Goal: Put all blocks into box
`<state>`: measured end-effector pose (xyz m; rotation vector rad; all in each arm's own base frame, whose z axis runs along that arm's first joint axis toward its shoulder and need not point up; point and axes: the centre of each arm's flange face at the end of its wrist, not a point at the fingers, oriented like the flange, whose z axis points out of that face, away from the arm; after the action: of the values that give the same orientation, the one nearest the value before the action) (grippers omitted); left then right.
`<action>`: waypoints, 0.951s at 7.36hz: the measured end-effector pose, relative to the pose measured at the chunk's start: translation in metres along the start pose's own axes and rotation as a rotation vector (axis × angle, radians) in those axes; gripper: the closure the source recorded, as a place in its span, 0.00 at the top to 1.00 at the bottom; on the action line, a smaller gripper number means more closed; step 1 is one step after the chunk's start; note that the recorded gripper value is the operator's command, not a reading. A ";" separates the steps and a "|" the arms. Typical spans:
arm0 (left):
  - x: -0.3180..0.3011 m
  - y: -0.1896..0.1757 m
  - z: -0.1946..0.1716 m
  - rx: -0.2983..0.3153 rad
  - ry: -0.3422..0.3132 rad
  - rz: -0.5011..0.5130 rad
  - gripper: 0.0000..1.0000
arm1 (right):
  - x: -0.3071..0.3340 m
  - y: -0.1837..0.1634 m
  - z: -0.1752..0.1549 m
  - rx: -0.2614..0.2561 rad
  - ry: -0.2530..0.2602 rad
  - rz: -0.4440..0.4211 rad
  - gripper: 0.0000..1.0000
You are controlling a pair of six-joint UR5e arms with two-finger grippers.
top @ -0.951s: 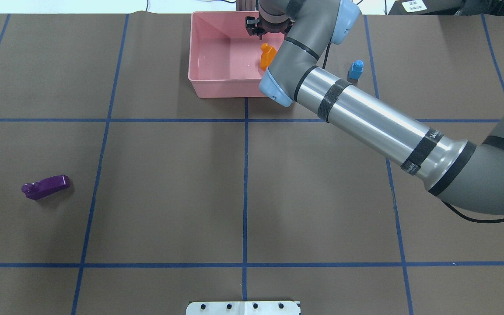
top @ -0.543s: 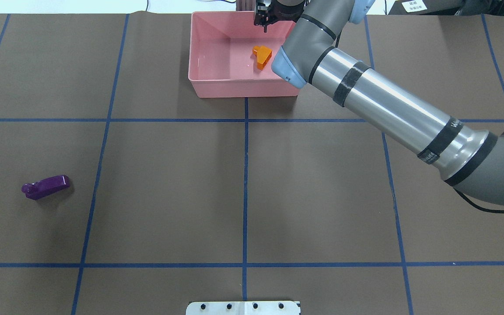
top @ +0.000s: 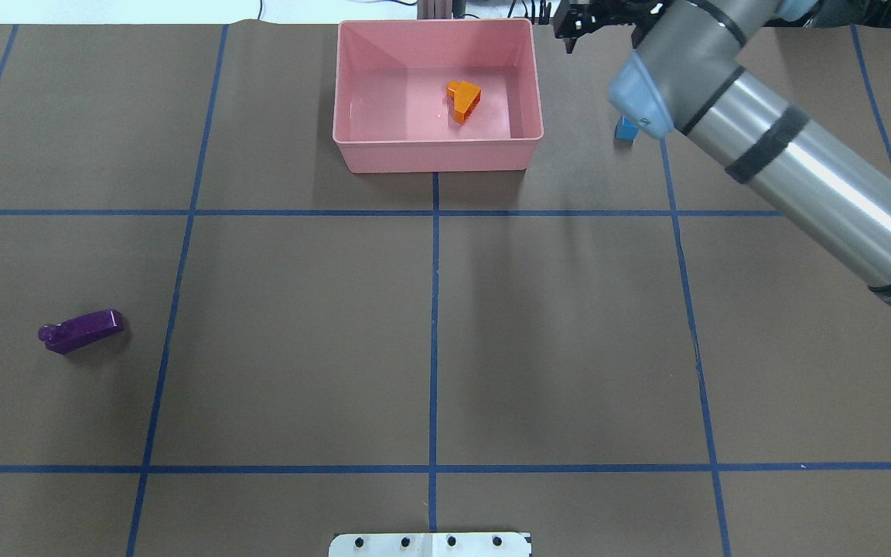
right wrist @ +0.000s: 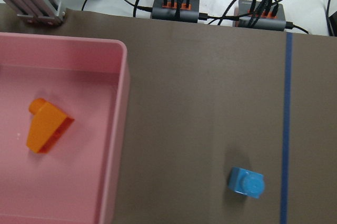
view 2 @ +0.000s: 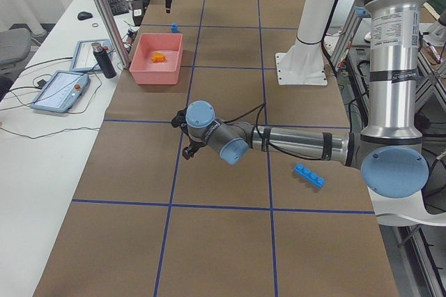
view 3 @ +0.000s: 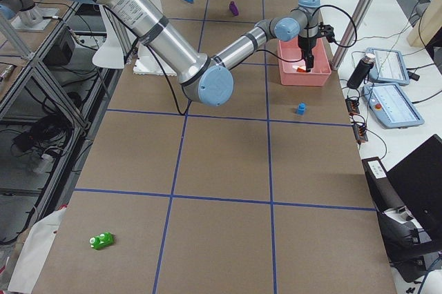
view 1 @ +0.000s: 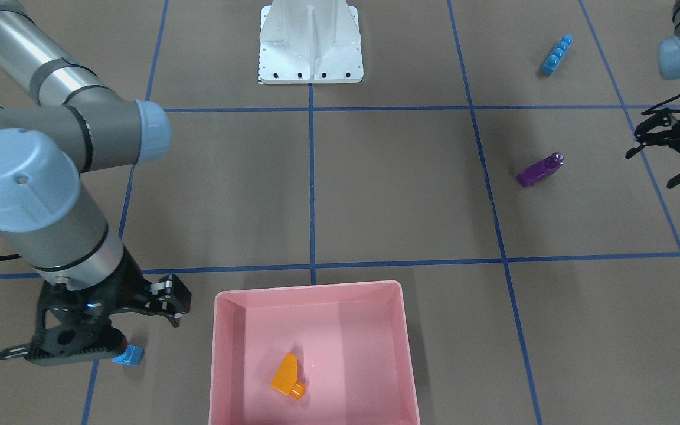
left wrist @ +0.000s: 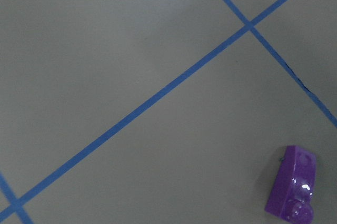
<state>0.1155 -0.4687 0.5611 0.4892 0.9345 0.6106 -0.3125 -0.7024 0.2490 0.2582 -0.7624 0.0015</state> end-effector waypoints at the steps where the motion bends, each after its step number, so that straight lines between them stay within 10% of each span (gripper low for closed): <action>1: 0.022 0.003 0.025 -0.018 -0.025 0.044 1.00 | 0.044 0.015 -0.008 -0.005 -0.013 -0.015 1.00; 7: 0.109 0.012 0.110 -0.097 -0.114 0.198 1.00 | 0.117 0.043 -0.022 -0.018 -0.020 -0.038 1.00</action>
<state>0.2547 -0.4004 0.5608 0.5280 0.7494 0.7956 -0.2170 -0.6663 0.3233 0.2556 -0.7770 -0.0444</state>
